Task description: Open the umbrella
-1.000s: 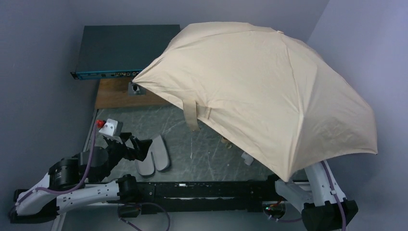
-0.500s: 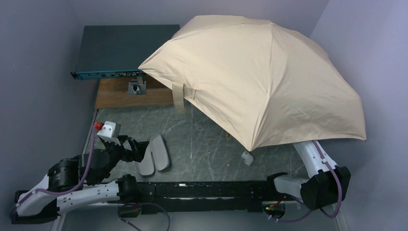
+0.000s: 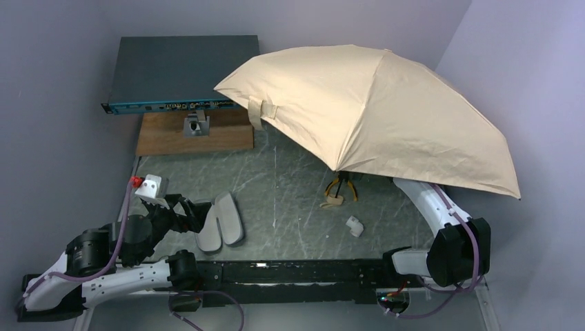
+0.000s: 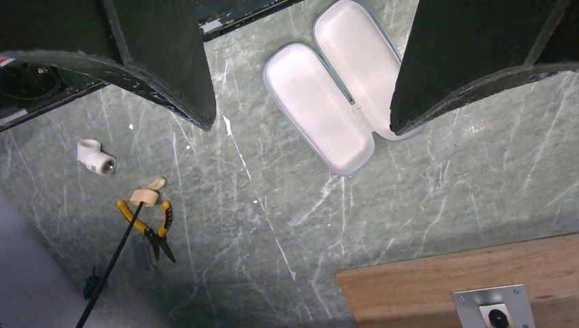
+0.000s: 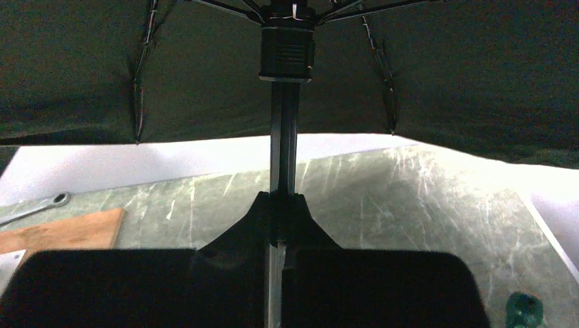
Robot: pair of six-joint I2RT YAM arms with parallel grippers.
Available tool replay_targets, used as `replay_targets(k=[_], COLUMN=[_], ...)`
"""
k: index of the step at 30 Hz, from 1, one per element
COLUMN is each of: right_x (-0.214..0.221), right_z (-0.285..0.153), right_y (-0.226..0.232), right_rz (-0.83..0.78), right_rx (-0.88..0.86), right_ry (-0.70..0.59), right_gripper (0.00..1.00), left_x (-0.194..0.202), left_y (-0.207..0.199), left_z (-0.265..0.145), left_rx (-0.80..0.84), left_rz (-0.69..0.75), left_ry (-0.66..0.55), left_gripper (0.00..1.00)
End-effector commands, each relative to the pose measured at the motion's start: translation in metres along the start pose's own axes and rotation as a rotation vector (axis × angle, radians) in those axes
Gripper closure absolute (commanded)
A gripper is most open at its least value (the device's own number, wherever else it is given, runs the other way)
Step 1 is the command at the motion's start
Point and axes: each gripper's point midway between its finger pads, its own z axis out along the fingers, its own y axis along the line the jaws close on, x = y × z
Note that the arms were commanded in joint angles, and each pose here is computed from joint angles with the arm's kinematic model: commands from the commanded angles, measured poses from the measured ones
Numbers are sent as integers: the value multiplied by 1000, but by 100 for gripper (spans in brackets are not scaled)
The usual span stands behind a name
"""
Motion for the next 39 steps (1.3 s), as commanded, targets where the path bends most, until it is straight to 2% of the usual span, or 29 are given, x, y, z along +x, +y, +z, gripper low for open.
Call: replay_targets(k=[1, 5, 12, 20, 28, 32, 36, 39], right_x=[0, 21, 45, 45, 53, 58, 58, 58], right_z=[0, 1, 3, 0, -2, -6, -11, -11], right_y=[-23, -42, -54, -52, -56, -49, -52, -53], right_rz=[-12, -44, -51, -38, -7, -9, 11, 10], right_rx=[113, 212, 254, 234, 292, 234, 252, 256], right_ry=[-23, 31, 87, 106, 190, 207, 194, 192], right_gripper=[100, 100, 100, 95, 100, 100, 100, 100], left_x=[-1, -1, -1, -1, -2, -8, -17, -27], left_y=[-2, -2, -1, -1, 2, 16, 35, 40], left_z=[1, 1, -1, -1, -2, -1, -4, 0], left_rx=[1, 2, 6, 7, -2, -81, -199, -267], left_rz=[-4, -2, -13, -17, -24, -63, -91, -44], left_ry=[-2, 2, -5, -4, -11, -52, -91, -131], left_gripper=[1, 1, 1, 1, 1, 1, 1, 1])
